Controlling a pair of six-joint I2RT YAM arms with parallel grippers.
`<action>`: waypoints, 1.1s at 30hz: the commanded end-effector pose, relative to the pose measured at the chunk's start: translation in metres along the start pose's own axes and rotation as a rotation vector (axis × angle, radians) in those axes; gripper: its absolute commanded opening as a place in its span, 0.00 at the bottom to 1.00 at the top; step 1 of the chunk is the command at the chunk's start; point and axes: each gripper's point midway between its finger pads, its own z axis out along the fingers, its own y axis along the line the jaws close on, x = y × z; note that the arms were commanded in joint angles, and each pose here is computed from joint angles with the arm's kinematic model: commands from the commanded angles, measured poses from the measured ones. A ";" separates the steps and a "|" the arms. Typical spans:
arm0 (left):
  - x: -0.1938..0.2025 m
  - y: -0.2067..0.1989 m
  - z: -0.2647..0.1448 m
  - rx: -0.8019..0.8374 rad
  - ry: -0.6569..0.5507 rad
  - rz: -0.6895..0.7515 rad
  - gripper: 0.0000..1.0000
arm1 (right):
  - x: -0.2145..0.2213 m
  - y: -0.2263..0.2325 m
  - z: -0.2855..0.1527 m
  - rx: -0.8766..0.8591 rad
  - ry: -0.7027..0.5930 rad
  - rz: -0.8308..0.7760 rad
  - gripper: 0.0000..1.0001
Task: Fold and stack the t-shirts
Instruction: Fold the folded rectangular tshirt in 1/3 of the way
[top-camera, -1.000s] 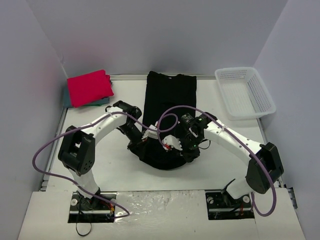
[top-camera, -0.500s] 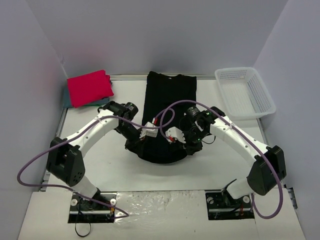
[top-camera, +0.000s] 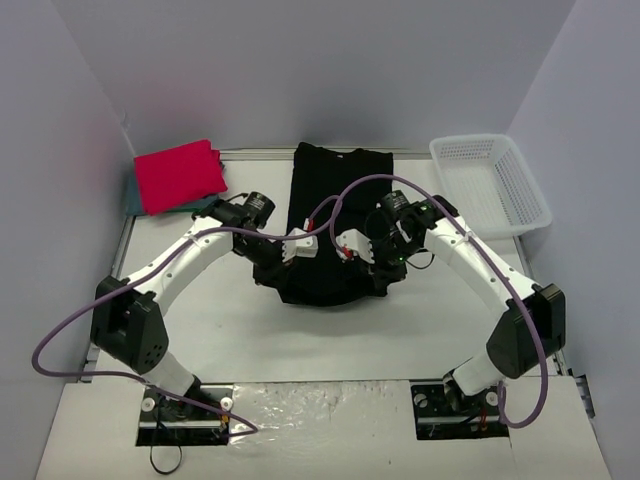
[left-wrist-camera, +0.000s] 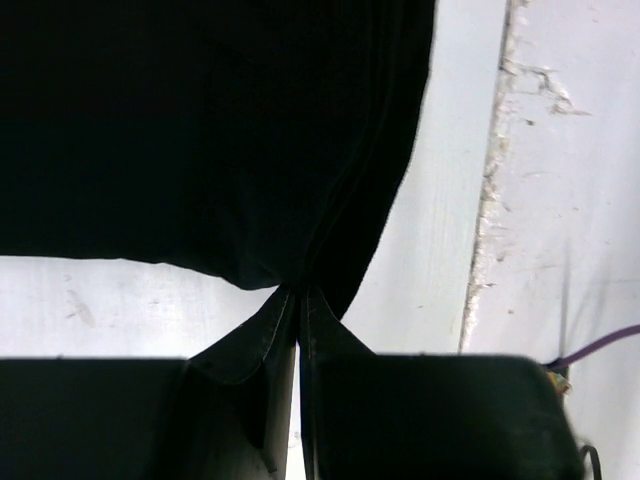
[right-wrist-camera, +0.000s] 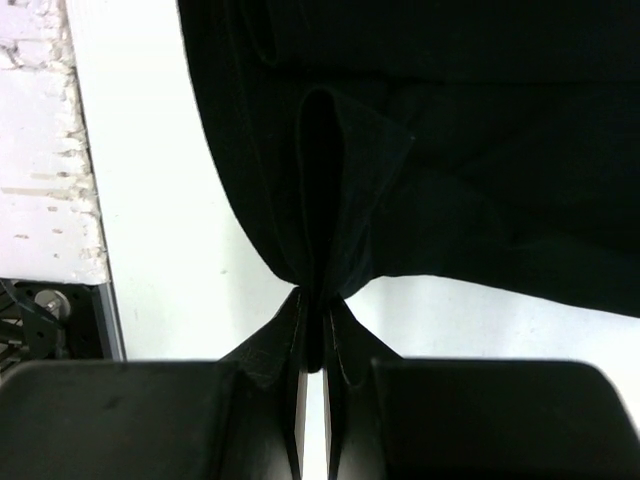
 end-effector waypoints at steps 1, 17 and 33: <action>-0.027 0.022 -0.012 -0.093 -0.042 0.071 0.02 | 0.003 -0.008 -0.007 0.007 0.028 0.054 0.00; -0.063 0.080 -0.047 -0.316 -0.045 0.123 0.02 | 0.001 -0.067 -0.025 0.108 0.033 0.082 0.00; -0.085 0.155 -0.052 -0.385 -0.051 0.117 0.02 | 0.020 -0.147 -0.038 0.200 0.023 0.118 0.00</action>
